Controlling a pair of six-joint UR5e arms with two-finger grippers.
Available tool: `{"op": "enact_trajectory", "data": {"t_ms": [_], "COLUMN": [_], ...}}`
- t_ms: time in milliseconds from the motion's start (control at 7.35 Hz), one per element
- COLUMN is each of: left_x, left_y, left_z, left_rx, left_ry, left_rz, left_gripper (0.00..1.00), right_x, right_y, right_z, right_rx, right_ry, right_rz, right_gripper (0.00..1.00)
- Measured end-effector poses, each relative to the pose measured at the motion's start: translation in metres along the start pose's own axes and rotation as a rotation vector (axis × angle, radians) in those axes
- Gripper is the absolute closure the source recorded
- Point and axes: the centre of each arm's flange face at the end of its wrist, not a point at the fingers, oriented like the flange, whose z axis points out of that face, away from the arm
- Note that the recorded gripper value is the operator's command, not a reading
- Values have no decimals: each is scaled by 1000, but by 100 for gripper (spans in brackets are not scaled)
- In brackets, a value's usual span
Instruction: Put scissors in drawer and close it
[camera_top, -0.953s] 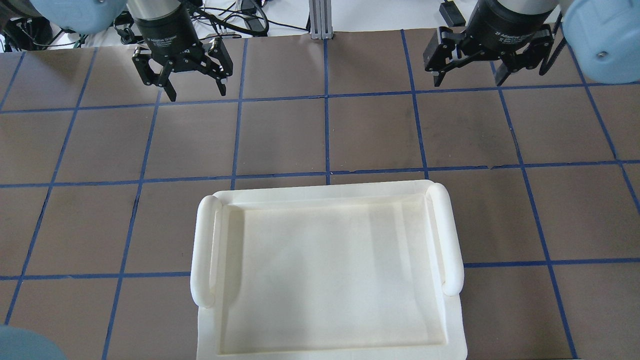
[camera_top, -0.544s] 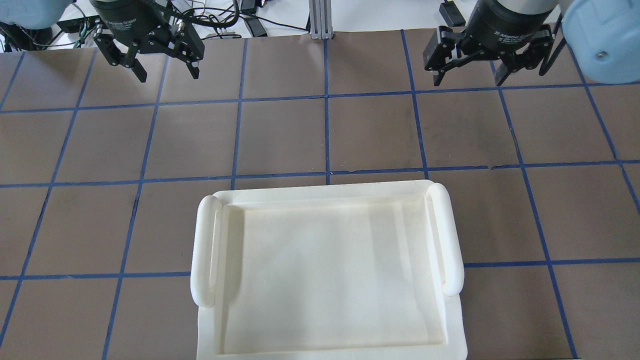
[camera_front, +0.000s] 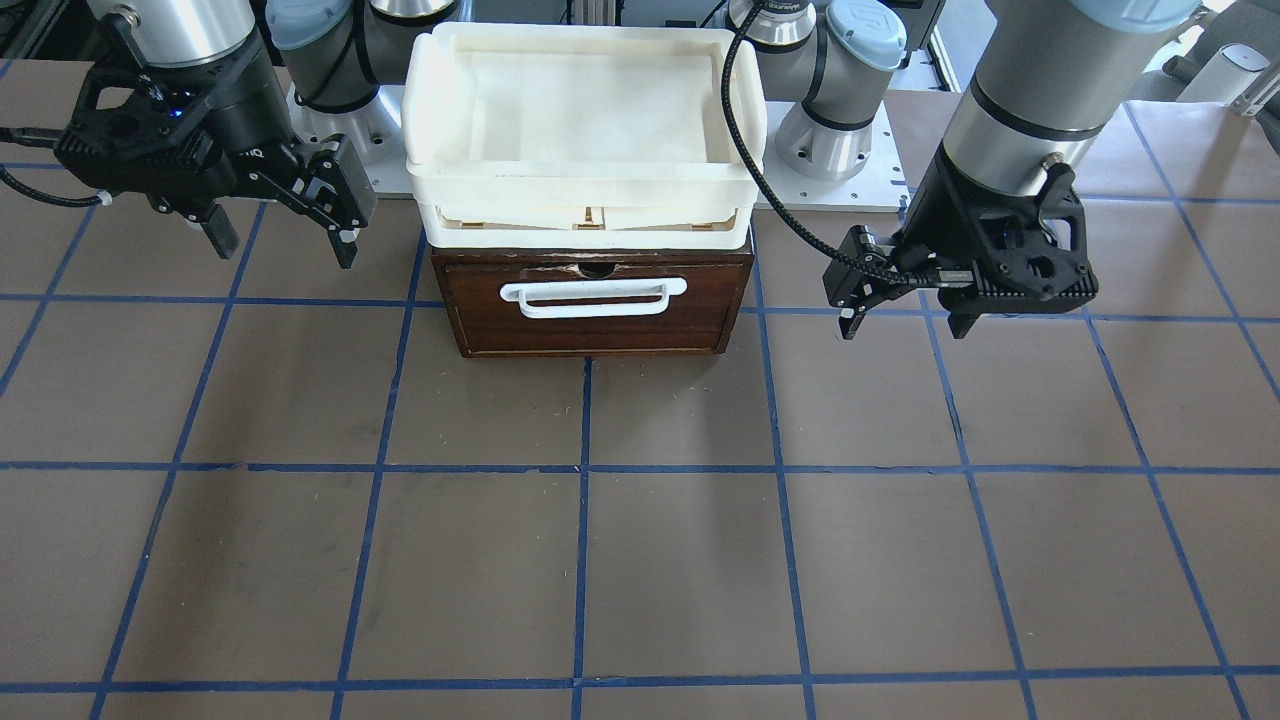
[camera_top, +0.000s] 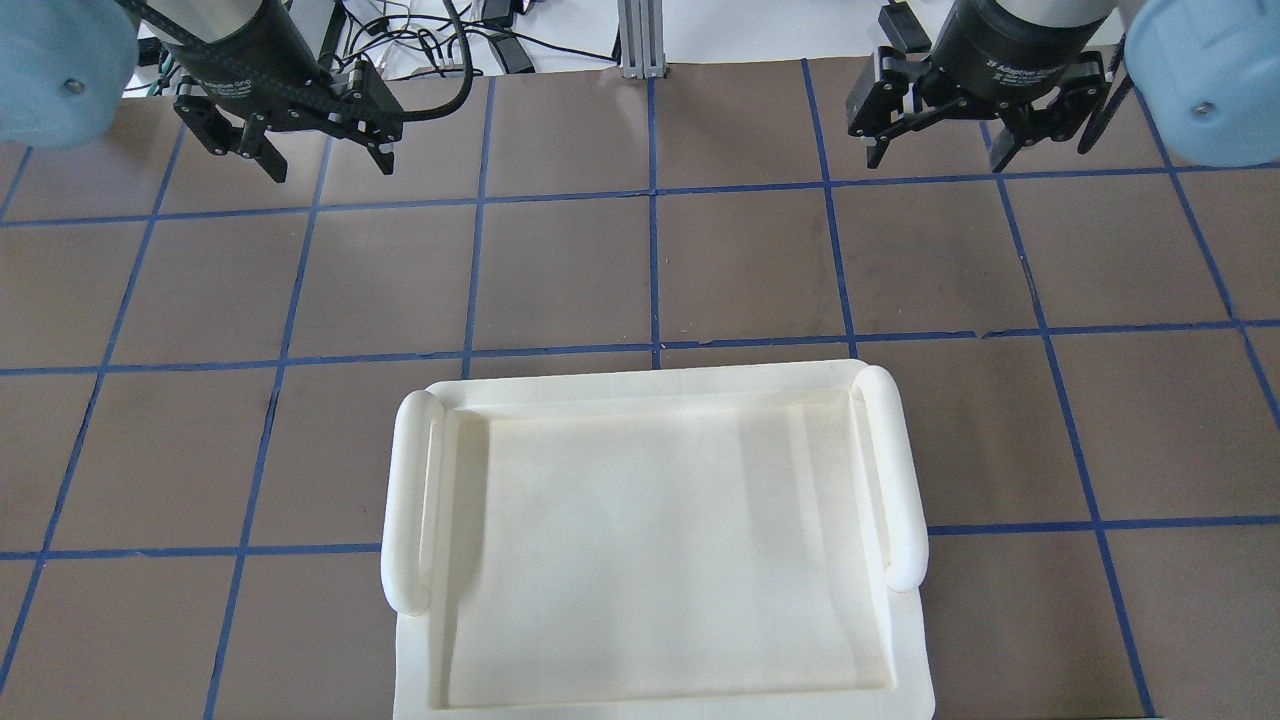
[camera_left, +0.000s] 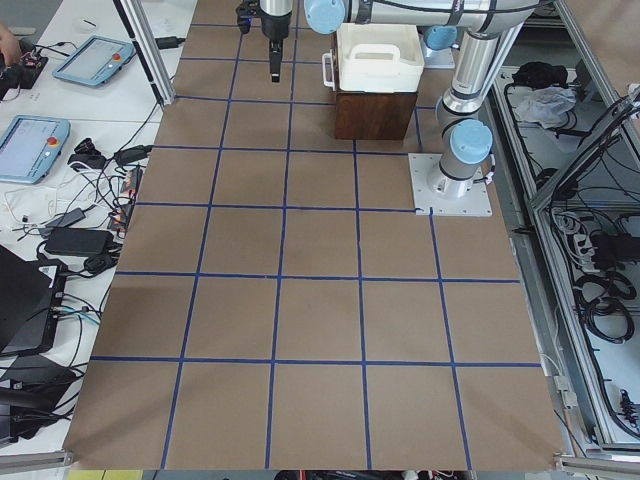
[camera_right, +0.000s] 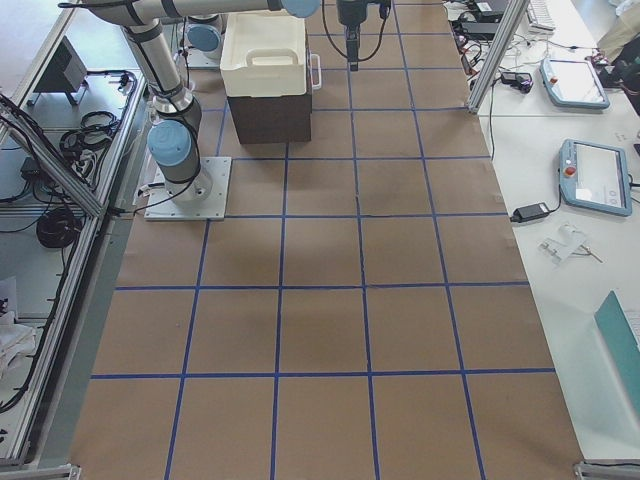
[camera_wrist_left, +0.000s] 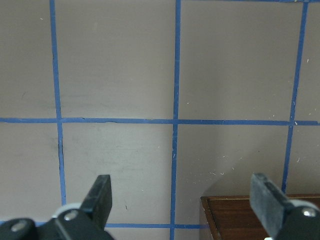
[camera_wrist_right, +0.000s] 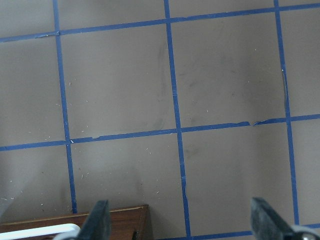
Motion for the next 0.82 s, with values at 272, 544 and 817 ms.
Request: {"op": "enact_trajectory", "data": {"t_ms": [272,544,817], "left_x": [-3,-4,-5], "left_y": [6,9,10], "left_z": [-4,-8,-10], "left_rx": [11,17,19], "left_ry": [-9,-12,-12], "left_rz": [-3,-3,-5], "left_gripper": [0,0,0], "right_x": [0,0,0], "right_y": [0,0,0], "right_z": [0,0,0], "right_rx": [0,0,0], "right_ry": [2,2,1], "right_rz": [-1,-2,-3], "right_gripper": [0,0,0]}}
